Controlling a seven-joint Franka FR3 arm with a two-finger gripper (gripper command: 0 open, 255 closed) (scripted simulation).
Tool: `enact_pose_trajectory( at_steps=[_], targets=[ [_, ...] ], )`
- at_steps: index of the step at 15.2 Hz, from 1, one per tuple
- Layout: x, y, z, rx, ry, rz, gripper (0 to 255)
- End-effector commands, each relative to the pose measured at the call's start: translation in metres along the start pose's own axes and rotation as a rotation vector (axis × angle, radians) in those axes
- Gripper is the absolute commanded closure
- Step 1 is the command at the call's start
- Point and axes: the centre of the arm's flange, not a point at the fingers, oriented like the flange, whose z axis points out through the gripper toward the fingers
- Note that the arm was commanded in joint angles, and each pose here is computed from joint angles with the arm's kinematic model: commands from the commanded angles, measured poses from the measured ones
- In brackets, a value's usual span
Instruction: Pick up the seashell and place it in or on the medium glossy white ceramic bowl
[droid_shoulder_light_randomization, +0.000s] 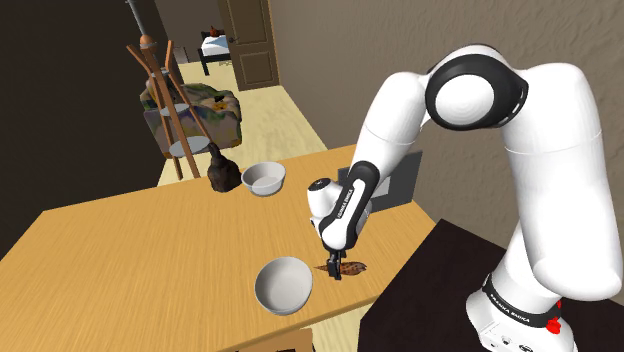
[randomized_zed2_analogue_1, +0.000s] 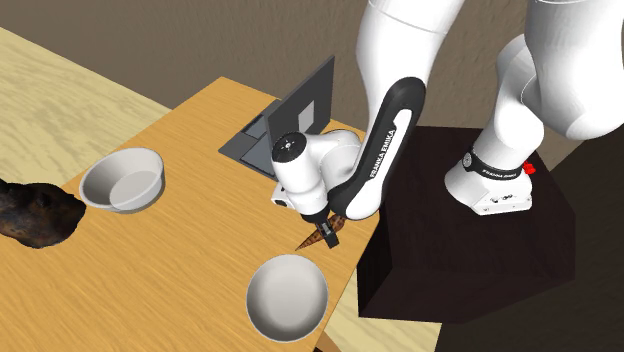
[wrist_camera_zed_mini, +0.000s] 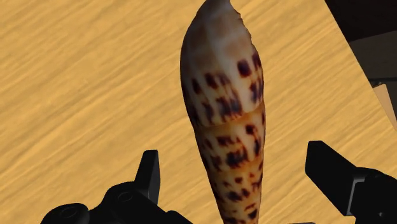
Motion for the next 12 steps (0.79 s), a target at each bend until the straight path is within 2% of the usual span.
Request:
enact_pose_trajectory(
  at_steps=[1,5,6,12],
  targets=[
    [0.0005,0.0001,0.0011,0.0,0.0,0.0,0],
    [0.0005,0.0001,0.001,0.0,0.0,0.0,0],
    [0.0005,0.0001,0.001,0.0,0.0,0.0,255],
    [0.0005,0.0001,0.001,0.0,0.0,0.0,255]
  ],
)
